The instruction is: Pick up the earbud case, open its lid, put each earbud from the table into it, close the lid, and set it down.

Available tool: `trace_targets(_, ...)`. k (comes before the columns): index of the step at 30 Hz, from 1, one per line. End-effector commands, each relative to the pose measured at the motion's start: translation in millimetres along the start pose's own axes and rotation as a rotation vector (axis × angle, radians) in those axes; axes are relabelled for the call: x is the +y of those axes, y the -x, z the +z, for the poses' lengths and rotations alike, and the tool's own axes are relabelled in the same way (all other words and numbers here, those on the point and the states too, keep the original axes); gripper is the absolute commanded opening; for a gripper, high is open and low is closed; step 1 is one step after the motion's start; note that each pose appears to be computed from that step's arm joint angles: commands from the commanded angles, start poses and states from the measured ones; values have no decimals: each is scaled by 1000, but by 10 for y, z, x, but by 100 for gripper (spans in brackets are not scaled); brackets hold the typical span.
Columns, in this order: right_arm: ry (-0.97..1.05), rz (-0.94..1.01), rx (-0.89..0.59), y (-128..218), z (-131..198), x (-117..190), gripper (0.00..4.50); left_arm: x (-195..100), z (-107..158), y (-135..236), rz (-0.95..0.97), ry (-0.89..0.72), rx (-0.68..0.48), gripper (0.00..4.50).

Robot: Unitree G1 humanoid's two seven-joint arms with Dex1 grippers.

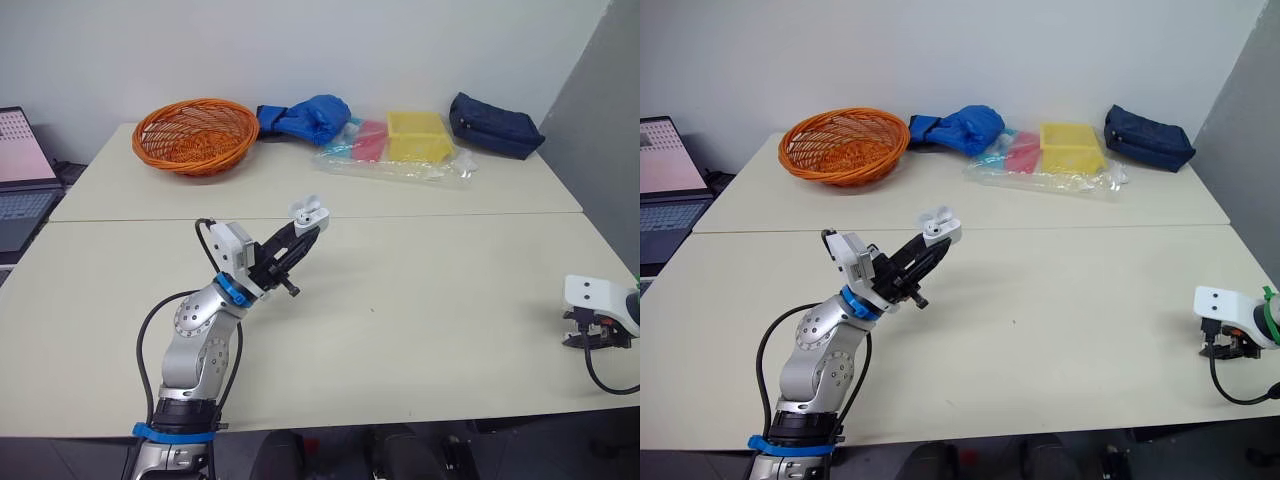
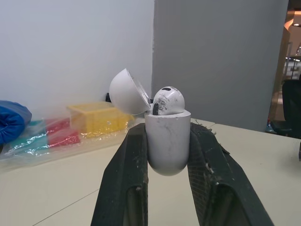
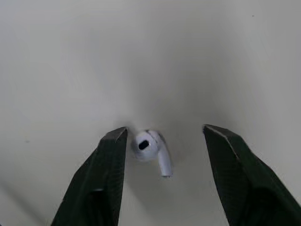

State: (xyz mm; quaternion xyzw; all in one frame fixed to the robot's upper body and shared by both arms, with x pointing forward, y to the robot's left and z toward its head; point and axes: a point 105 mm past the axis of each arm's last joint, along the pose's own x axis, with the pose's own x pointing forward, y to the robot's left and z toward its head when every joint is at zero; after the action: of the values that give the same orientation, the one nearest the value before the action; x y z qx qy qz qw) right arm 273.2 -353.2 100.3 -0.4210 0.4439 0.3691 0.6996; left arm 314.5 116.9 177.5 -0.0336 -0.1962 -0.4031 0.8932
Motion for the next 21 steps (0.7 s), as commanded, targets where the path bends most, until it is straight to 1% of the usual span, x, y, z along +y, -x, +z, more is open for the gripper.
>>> trace_targets(1,1,36,31,-18,-89,71,245,-46,118,-34,-24,-25,-39,75)
trace_targets(6,18,58,54,5,-135,109,245,-53,119,-38,-28,-22,-40,75)
trace_targets(12,137,28,65,10,-77,62,245,-59,125,-46,-31,-22,-41,75)
trace_targets(21,208,52,79,35,-52,76,245,-70,127,-42,-32,-24,-40,75)
